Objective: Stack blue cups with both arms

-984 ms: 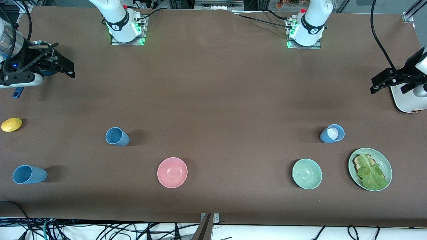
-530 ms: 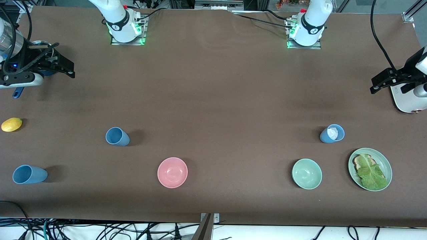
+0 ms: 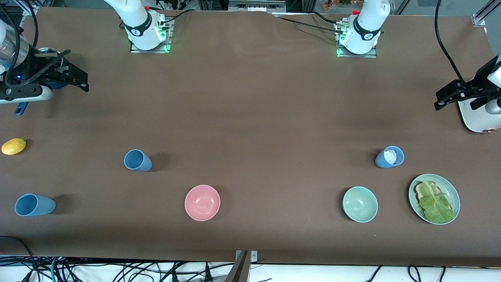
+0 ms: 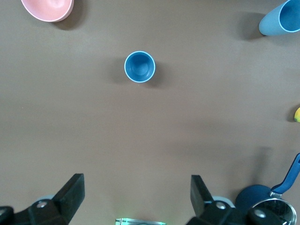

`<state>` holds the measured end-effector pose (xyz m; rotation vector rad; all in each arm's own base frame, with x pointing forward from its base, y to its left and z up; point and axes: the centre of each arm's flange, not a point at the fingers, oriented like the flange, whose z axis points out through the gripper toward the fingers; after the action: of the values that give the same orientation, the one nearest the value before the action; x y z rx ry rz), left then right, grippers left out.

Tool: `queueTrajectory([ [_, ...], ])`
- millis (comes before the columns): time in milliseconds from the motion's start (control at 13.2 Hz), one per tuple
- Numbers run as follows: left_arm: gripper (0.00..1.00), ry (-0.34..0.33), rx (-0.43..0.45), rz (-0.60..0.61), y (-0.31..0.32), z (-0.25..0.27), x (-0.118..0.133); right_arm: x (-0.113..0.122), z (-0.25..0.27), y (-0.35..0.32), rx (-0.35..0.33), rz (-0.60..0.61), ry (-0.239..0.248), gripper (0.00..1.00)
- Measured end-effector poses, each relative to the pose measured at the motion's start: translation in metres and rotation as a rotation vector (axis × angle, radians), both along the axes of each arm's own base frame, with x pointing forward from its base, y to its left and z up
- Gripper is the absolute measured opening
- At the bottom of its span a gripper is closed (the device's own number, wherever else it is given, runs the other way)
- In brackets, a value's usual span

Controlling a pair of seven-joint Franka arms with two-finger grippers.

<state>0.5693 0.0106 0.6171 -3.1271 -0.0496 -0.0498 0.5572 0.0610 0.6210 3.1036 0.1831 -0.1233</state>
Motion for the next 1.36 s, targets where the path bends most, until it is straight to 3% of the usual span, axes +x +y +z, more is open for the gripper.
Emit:
queueTrajectory([
  [1363,1.00,-0.004,0.000,0.000,0.0000,-0.0007,0.0013,-0.0014,0.0040,0.0033,0.001,0.006,-0.007,1.00],
])
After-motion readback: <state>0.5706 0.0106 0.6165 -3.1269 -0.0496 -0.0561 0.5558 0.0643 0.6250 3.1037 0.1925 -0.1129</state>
